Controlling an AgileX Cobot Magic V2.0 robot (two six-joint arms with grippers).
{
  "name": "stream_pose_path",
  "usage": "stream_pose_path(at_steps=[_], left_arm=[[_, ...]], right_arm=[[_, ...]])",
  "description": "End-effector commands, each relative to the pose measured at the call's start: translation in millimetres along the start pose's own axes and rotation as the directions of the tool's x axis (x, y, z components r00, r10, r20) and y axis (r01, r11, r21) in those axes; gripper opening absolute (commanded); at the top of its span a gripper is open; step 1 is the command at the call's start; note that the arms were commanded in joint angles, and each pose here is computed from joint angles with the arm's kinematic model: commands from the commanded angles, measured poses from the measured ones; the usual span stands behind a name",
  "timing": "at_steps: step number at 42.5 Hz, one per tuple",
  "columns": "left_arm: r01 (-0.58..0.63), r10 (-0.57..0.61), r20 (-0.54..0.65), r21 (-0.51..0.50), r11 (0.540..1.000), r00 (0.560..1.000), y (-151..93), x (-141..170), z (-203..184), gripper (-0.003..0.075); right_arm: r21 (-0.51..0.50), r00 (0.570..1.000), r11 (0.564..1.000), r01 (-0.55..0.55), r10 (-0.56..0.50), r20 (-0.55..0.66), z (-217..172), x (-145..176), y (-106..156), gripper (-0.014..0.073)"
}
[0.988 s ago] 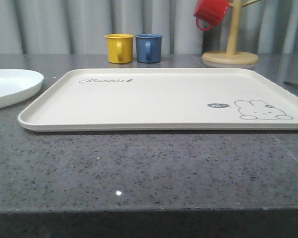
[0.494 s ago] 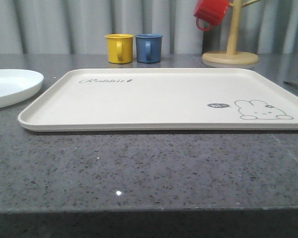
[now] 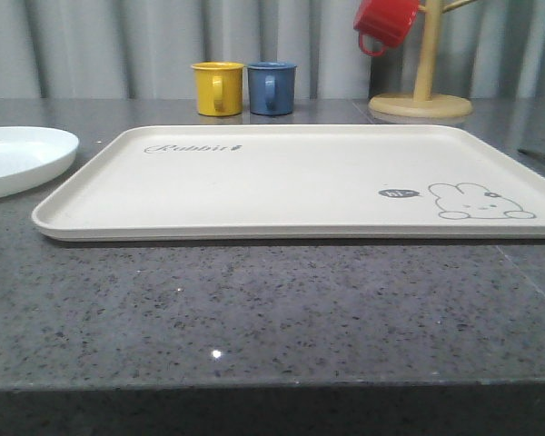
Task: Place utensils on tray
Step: 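Lower the left gripper toward the white plate's rim, then grasp the white plate's rim with the left gripper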
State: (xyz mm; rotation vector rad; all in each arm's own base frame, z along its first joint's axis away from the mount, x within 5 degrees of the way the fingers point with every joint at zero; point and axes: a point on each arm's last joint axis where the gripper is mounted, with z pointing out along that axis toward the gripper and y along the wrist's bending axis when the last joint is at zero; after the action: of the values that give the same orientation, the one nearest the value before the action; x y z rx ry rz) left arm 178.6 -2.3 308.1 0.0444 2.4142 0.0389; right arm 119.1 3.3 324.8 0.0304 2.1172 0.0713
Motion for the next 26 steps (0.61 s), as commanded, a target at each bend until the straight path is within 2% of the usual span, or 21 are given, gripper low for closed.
stream_pose_path(at_steps=[1,6,15,26], left_arm=[[0.024,-0.023,0.03,-0.033,0.999,0.999,8,-23,6,0.0534],[0.077,-0.078,-0.011,-0.071,0.995,0.997,25,-40,25,0.0534],[0.168,-0.164,-0.054,0.06,0.984,0.985,46,-64,61,0.0534],[0.216,-0.209,-0.096,0.072,0.974,0.973,66,-89,103,0.0527]], right_arm=[[0.0,0.995,1.0,0.005,-0.005,0.1,-5,-16,0,0.0542],[0.0,0.995,1.0,0.005,-0.005,0.1,-5,-16,0,0.0542],[0.0,0.995,1.0,0.005,-0.005,0.1,-5,-16,0,0.0542],[0.0,0.995,1.0,0.005,-0.005,0.1,-5,-16,0,0.0542]])
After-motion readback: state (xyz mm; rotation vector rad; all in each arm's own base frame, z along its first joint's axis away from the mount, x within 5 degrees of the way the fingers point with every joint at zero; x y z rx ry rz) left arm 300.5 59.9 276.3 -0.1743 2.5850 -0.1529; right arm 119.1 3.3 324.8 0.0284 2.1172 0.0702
